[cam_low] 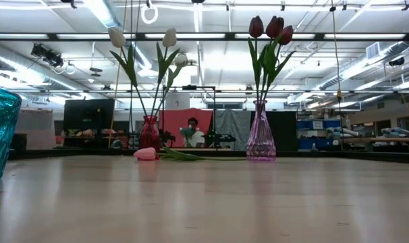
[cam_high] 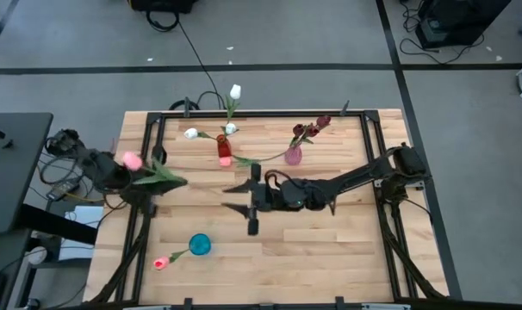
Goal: Sort flowers into vase by color
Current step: Put the bottom pink tulip into the blue vase
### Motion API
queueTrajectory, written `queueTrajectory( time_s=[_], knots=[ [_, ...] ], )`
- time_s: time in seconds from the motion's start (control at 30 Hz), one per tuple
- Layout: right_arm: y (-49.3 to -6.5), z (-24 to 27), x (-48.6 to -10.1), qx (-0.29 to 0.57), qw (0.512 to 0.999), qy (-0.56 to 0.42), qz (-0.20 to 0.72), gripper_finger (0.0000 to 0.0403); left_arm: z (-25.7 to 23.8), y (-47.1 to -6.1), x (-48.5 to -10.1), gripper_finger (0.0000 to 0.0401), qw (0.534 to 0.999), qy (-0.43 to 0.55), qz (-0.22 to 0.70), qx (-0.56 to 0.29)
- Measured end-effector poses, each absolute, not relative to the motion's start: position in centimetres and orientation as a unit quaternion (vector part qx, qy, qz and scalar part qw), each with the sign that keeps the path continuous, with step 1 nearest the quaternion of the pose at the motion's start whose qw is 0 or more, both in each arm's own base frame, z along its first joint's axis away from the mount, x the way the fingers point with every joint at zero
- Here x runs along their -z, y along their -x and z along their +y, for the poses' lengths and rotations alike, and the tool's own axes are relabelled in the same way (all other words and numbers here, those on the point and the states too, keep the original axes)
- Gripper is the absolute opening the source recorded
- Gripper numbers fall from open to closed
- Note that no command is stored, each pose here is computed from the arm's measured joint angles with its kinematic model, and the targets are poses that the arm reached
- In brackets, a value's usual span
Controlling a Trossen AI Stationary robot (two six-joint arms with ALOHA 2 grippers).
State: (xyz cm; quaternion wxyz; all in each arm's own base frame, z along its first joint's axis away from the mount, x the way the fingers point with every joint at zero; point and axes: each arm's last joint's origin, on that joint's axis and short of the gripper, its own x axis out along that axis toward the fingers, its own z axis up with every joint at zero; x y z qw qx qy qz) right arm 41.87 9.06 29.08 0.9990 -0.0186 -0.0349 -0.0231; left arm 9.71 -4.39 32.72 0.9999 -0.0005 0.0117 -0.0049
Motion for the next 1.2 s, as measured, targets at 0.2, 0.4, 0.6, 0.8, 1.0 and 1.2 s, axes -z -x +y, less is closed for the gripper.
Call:
queueTrajectory(
  time_s=[0.2,0.4,0.6,0.8,1.0,1.2],
  knots=[
    [-41.1,11.5,-28.1,-0.024,0.999,-0.001,0.028,0.0175,-5.1,-9.4,-32.3,0.0003,0.985,0.050,0.076,0.144],
    [-41.8,12.6,-24.6,-0.028,0.994,-0.037,0.103,0.0174,-6.5,-11.0,-30.5,0.0003,0.967,0.022,0.168,0.188],
    [-42.5,12.9,-22.0,-0.024,0.990,-0.050,0.132,0.0174,-7.0,-11.4,-30.3,0.0004,0.956,0.035,0.187,0.223],
    [-42.8,12.6,-21.3,-0.017,0.989,-0.057,0.138,0.0173,-7.1,-11.3,-30.2,0.0004,0.949,0.060,0.198,0.237],
    [-42.8,12.6,-21.4,-0.017,0.989,-0.058,0.137,0.0173,-7.1,-11.4,-30.1,0.0005,0.948,0.058,0.203,0.237],
    [-42.8,12.6,-21.3,-0.017,0.988,-0.056,0.142,0.0172,-7.0,-11.3,-29.8,0.0005,0.948,0.041,0.216,0.230]
  ],
)
